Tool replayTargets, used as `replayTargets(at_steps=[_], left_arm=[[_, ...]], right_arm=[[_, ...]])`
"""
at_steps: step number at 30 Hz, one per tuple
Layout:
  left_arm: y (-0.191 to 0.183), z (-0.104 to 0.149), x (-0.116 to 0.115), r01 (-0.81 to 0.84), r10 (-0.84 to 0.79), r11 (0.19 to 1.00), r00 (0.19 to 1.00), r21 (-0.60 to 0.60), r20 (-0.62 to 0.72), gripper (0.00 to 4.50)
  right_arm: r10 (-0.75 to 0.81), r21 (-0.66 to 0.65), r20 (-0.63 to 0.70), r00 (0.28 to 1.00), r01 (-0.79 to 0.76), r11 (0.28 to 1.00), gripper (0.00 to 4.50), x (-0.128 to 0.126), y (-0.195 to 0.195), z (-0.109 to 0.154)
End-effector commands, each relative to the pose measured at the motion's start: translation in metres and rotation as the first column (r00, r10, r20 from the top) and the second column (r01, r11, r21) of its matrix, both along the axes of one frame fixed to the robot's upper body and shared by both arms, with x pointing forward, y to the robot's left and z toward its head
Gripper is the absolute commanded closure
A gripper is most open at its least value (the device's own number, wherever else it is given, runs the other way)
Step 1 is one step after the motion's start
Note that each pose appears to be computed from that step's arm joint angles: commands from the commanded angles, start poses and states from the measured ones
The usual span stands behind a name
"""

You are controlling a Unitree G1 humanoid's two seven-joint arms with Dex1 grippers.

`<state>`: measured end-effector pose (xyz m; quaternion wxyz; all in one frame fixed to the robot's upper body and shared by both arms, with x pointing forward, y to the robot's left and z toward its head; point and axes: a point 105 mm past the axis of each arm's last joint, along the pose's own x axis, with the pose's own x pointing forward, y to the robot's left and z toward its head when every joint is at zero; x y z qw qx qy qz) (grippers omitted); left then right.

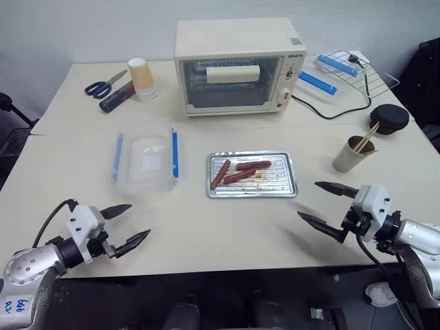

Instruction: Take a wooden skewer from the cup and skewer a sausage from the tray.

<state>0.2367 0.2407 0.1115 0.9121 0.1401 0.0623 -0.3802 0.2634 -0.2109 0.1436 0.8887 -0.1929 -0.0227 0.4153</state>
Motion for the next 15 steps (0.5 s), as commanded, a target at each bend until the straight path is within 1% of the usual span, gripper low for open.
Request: replayTargets(at_steps=[1, 3, 4, 6, 8, 9, 10, 12, 15], left_arm=[[-0.008, 0.009, 0.004, 0.045, -0.045, 0.999, 0.999, -0.020, 0.009, 0.02], [-0.026, 0.025, 0.005, 0.151, -0.151, 0.983, 0.988, -0.108, 0.010, 0.02], [-0.032, 0.030, 0.003, 0.194, -0.195, 0.972, 0.981, -0.132, 0.009, 0.02], [-0.053, 0.034, -0.003, 0.372, -0.377, 0.920, 0.926, -0.127, -0.021, 0.02], [-0.066, 0.034, -0.006, 0.469, -0.475, 0.877, 0.879, -0.104, -0.042, 0.02], [-0.081, 0.041, 0.000, 0.520, -0.526, 0.844, 0.851, -0.129, -0.009, 0.02], [-0.094, 0.048, 0.005, 0.563, -0.565, 0.814, 0.825, -0.146, 0.028, 0.02], [-0.112, 0.060, 0.014, 0.610, -0.606, 0.773, 0.792, -0.175, 0.082, 0.02], [-0.130, 0.069, 0.021, 0.639, -0.631, 0.733, 0.767, -0.234, 0.119, 0.02]], right_arm=[[-0.017, 0.006, 0.070, 0.997, 0.017, 1.000, 0.00, -0.003, -0.002, 0.013], [-0.072, 0.009, 0.079, 0.994, 0.072, 0.997, 0.00, -0.005, -0.012, 0.018], [-0.092, 0.012, 0.082, 0.992, 0.091, 0.996, 0.00, -0.006, -0.015, 0.021], [-0.176, 0.019, 0.094, 0.980, 0.175, 0.984, 0.00, -0.017, -0.033, 0.028], [-0.241, 0.013, 0.108, 0.965, 0.241, 0.970, 0.00, -0.025, -0.048, 0.033], [-0.339, 0.014, 0.125, 0.933, 0.340, 0.940, 0.00, -0.035, -0.069, 0.037], [-0.421, 0.012, 0.137, 0.897, 0.423, 0.906, 0.00, -0.045, -0.088, 0.040], [-0.516, 0.004, 0.149, 0.843, 0.522, 0.853, 0.00, -0.059, -0.110, 0.043], [-0.545, -0.008, 0.155, 0.824, 0.553, 0.833, 0.00, -0.062, -0.117, 0.043]])
